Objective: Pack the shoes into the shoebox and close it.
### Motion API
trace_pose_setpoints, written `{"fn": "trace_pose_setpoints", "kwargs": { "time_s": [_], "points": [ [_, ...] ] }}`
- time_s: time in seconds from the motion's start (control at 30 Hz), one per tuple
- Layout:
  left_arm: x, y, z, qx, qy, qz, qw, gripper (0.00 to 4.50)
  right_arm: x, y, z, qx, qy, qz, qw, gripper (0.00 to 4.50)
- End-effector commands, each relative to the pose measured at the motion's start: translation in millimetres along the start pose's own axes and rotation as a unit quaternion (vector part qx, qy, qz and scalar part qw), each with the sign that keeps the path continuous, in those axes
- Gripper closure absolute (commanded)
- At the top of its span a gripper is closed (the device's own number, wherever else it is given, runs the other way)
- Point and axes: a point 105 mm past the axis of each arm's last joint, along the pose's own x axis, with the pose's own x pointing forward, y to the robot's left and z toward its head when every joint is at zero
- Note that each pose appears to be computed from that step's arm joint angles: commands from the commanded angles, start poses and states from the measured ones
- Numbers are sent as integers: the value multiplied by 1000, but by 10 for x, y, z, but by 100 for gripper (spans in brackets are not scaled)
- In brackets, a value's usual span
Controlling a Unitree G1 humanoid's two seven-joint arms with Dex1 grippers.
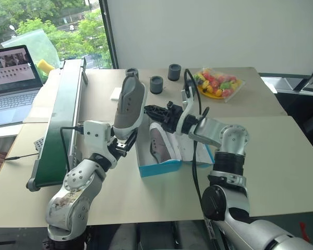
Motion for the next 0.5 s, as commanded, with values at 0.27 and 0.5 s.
{"fn": "trace_pose_setpoints", "kwargs": {
  "time_s": [0.27, 0.5],
  "points": [
    [-9, -148, 109, 7, -22, -35, 999, 150, 74, -32, 43, -36, -6, -35, 999, 345],
    [-9, -163, 99, 7, -21, -37, 999, 150, 88, -108, 43, -49, -9, -57, 997, 169]
  ]
}}
